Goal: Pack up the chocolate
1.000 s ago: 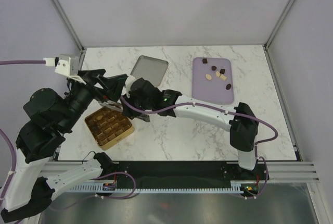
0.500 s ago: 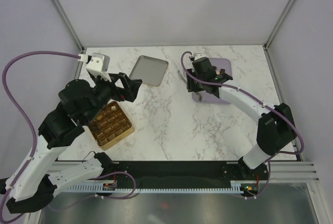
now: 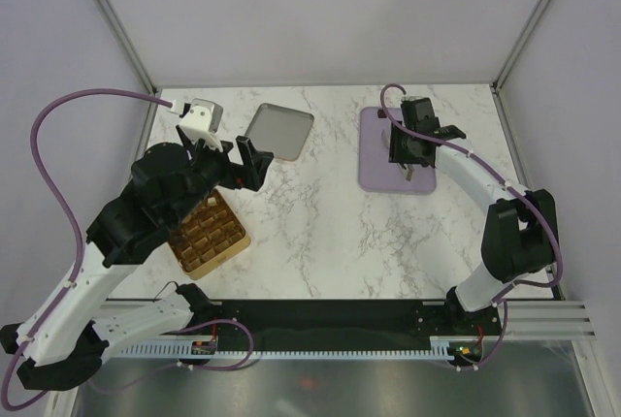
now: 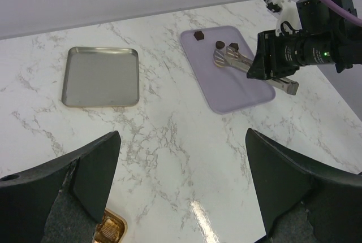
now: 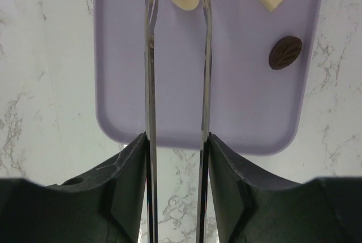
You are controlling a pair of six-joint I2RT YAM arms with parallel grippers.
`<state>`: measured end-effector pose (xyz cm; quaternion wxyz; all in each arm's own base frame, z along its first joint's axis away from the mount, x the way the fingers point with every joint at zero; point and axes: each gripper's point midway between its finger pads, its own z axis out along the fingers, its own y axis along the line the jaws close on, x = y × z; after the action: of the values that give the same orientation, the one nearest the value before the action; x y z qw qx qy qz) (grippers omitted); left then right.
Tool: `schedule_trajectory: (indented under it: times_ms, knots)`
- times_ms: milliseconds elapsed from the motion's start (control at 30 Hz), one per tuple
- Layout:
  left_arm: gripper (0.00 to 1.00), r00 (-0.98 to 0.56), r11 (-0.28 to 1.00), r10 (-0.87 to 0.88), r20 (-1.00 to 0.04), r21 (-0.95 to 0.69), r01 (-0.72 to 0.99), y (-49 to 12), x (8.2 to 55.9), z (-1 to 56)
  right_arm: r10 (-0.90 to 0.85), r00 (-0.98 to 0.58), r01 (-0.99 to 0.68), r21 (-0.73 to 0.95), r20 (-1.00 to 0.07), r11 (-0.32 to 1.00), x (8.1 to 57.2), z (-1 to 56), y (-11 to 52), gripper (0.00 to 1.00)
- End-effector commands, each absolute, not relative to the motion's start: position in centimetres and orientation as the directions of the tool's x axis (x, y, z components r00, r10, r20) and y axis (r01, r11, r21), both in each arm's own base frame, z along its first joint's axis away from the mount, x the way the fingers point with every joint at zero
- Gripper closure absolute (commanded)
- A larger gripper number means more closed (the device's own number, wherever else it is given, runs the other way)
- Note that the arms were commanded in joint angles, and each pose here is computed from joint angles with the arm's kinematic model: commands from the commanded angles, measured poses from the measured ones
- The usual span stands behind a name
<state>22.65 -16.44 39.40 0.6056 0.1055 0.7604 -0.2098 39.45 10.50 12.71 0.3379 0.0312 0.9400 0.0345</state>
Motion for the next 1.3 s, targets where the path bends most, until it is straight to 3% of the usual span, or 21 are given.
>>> schedule_trajectory:
  times_ms: [0,500,700,933,1100,1267]
  knots:
    - [0.00,-0.236,0.879,-0.114,-0.965,-0.209,0.429,-16.7,22.5,39.8,0.082,-0.772,0.048,0.070,-0.630,0.996,40.0,12.6,10.0,0.48]
    - [0.00,-0.237,0.874,-0.118,-0.964,-0.214,0.435,-16.8,22.4,40.0,0.068,-0.798,0.021,0.085,-0.599,0.996,40.6,10.5,10.2,0.49]
    - [0.00,-0.239,0.871,-0.119,-0.964,-0.216,0.440,-16.9,22.3,40.0,0.067,-0.800,0.001,0.111,-0.597,0.994,40.5,10.4,10.8,0.55]
    - [0.00,-0.235,0.869,-0.125,-0.964,-0.221,0.444,-16.9,22.3,40.3,0.067,-0.777,-0.040,0.156,-0.626,0.987,40.2,12.6,12.0,0.68]
    - [0.00,-0.225,0.868,-0.132,-0.965,-0.223,0.443,-16.5,22.0,41.1,0.041,-0.749,-0.109,0.183,-0.662,0.977,39.3,15.2,15.1,0.70]
    - [0.00,-0.199,0.863,-0.159,-0.967,-0.233,0.448,-15.9,21.4,42.7,-0.027,-0.718,-0.253,0.225,-0.695,0.941,37.1,17.8,22.2,0.71]
